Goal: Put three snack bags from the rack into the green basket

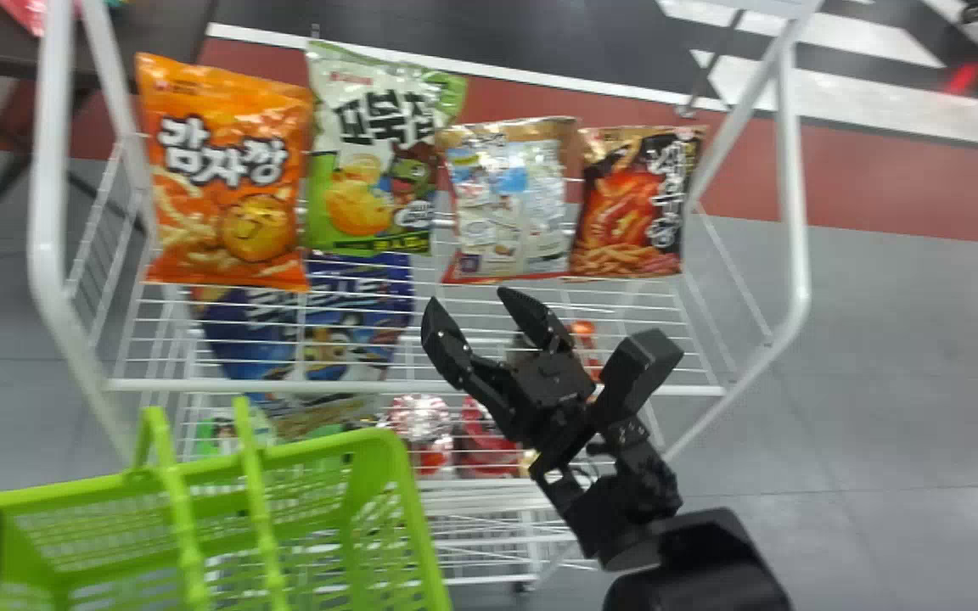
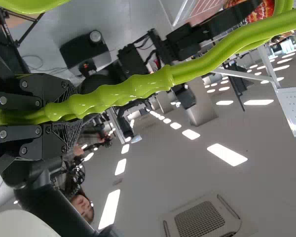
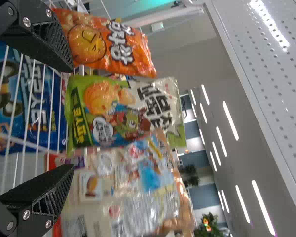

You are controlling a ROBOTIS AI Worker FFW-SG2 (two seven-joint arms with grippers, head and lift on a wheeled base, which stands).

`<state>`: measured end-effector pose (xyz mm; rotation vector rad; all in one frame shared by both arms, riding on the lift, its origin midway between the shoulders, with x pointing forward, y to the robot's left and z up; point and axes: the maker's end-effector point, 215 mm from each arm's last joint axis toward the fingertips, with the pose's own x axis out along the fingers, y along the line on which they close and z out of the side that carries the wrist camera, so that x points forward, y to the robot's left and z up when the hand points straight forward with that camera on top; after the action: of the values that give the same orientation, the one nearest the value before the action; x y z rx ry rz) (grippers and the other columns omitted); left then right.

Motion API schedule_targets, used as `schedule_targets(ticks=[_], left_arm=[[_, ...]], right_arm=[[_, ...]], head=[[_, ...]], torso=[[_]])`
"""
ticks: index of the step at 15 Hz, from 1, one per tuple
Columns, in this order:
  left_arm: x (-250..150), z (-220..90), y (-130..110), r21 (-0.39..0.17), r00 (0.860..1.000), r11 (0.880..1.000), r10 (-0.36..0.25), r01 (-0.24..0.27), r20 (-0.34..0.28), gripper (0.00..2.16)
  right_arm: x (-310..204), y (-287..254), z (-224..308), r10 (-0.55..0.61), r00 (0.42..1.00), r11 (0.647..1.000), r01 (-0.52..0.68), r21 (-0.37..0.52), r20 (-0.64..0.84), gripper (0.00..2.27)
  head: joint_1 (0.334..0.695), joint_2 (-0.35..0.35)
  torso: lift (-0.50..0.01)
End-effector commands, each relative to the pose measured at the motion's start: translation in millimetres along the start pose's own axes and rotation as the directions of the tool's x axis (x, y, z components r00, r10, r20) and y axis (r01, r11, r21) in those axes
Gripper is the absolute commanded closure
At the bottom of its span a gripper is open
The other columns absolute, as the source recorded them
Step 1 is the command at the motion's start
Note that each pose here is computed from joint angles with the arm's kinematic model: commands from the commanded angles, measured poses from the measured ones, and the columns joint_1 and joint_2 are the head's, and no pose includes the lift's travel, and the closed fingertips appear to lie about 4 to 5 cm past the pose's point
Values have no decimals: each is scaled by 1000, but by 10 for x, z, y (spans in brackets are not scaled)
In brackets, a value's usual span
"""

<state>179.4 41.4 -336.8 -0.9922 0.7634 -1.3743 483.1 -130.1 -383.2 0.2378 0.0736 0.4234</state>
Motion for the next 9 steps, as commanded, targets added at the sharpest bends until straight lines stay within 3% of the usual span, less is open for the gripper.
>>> schedule_targets(ticks=[1, 5, 9], left_arm=[[-8, 3, -20, 0, 1000, 1000, -8, 8, 4, 2145], [-8, 3, -20, 0, 1000, 1000, -8, 8, 4, 2145], [-43, 20, -10, 3, 1000, 1000, 1, -1, 9, 2145]], right_arm=[[374, 447, 19, 81, 996, 997, -82, -12, -42, 130], [907, 1036, 80, 162, 982, 982, -171, -84, -101, 127], [1400, 1434, 121, 190, 974, 967, -208, -147, -127, 124]], head=[[695, -174], [695, -13], [695, 106]], torso=[[0], [0], [0]])
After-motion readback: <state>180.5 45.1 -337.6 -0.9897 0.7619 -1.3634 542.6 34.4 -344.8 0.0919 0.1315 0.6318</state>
